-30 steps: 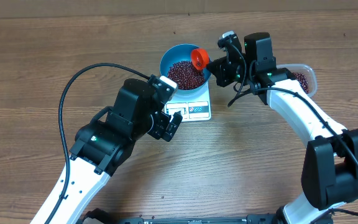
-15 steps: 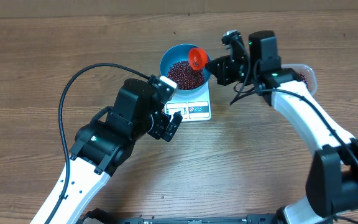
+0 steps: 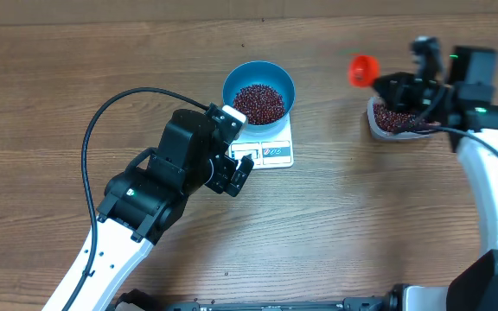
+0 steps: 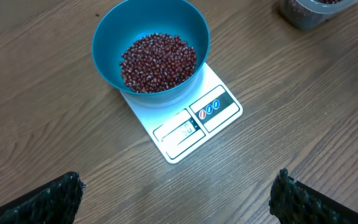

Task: Scoop item into bowl and weigh 150g on scale
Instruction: 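Lift the red scoop away from the bowl toward the tub with the right gripper, then lower the red scoop into the clear tub of beans with the right gripper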

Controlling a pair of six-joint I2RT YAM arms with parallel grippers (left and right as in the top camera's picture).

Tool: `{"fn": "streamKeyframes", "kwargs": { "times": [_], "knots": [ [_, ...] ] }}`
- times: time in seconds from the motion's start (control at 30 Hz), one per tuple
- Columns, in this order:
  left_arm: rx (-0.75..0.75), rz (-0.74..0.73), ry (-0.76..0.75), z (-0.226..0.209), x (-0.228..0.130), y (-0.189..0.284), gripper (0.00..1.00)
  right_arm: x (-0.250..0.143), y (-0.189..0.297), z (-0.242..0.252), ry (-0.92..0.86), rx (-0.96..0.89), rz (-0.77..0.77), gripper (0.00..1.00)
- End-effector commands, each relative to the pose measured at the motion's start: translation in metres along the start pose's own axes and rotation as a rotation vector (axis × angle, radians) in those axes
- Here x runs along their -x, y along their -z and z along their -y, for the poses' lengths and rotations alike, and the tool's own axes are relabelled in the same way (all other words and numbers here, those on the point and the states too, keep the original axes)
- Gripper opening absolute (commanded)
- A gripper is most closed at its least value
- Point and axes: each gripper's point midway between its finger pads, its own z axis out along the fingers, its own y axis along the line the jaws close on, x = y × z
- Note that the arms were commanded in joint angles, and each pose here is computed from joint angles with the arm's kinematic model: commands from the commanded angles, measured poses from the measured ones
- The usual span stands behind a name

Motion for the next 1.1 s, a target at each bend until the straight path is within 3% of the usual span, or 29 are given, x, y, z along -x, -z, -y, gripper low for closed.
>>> {"fn": "streamKeyframes", "kwargs": {
  "times": [0.0,0.2,0.43,0.73,0.97,1.07],
  "knots": [
    [0.015,0.020,0.017,-0.004,0.008,0.004,0.99,0.010,0.031,0.035,-0.065,-0.076,0.052,0.04],
    [0.015,0.021,0.017,-0.004,0.008,0.004,1.00,-0.013,0.054,0.094,0.018,-0.333,-0.035,0.04],
    [0.015,0.021,0.017,-0.004,0.008,0.004,1.00,-0.020,0.049,0.095,0.216,-0.400,-0.113,0.04],
    [0.015,0.021,0.017,-0.004,0.008,0.004,0.99,-0.022,0.043,0.093,0.446,-0.652,-0.222,0.04],
    [0.015,0.020,0.017,-0.004,0.008,0.004,1.00,-0.012,0.050,0.105,0.176,-0.705,-0.091,0.04],
    [0.015,0.021,0.017,-0.004,0.008,0.004,1.00,-0.015,0.043,0.098,0.024,-0.614,-0.056,0.04]
  ]
}}
